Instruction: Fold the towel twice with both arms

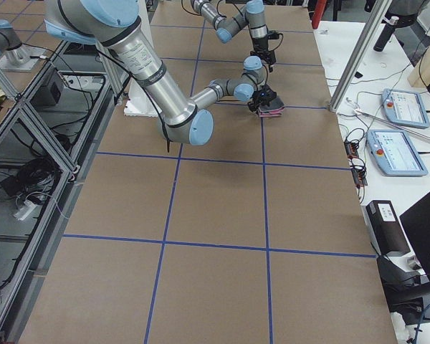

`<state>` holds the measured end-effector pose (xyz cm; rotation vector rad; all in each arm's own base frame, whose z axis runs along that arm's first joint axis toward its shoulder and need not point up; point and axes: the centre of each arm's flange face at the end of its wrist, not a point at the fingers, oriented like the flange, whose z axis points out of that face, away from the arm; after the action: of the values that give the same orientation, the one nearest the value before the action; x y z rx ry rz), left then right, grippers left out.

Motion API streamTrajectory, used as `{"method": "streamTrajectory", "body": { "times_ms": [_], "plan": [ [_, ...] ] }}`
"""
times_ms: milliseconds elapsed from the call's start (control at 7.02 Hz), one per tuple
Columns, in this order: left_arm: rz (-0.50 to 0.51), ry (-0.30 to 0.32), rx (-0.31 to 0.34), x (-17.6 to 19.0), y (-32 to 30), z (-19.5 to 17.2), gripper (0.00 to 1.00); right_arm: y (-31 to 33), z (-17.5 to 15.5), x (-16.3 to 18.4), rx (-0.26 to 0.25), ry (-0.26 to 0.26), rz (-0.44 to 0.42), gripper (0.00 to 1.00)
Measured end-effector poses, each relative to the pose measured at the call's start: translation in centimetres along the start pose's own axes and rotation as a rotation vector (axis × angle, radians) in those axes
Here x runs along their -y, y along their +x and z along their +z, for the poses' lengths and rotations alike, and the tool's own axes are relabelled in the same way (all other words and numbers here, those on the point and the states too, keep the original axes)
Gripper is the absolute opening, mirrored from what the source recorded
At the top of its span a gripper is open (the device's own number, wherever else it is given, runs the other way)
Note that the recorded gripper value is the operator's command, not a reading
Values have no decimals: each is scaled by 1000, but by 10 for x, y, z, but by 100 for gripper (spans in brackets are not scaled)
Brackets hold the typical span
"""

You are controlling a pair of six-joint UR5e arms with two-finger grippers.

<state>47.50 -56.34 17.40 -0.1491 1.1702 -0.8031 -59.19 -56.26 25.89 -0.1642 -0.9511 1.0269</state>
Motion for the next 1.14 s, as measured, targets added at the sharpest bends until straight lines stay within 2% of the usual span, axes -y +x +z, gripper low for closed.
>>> {"method": "streamTrajectory", "body": {
  "times_ms": [142,285,427,1139],
  "plan": [
    [0,1,1,0,0,0,100,1,2,0,-4,2,1,41],
    [0,1,1,0,0,1,100,1,3,1,-6,4,3,9],
    [-1,2,2,0,0,1,100,1,4,1,-7,5,5,0],
    [-1,2,1,-1,1,2,100,6,-7,3,5,-12,-32,0]
  ]
}}
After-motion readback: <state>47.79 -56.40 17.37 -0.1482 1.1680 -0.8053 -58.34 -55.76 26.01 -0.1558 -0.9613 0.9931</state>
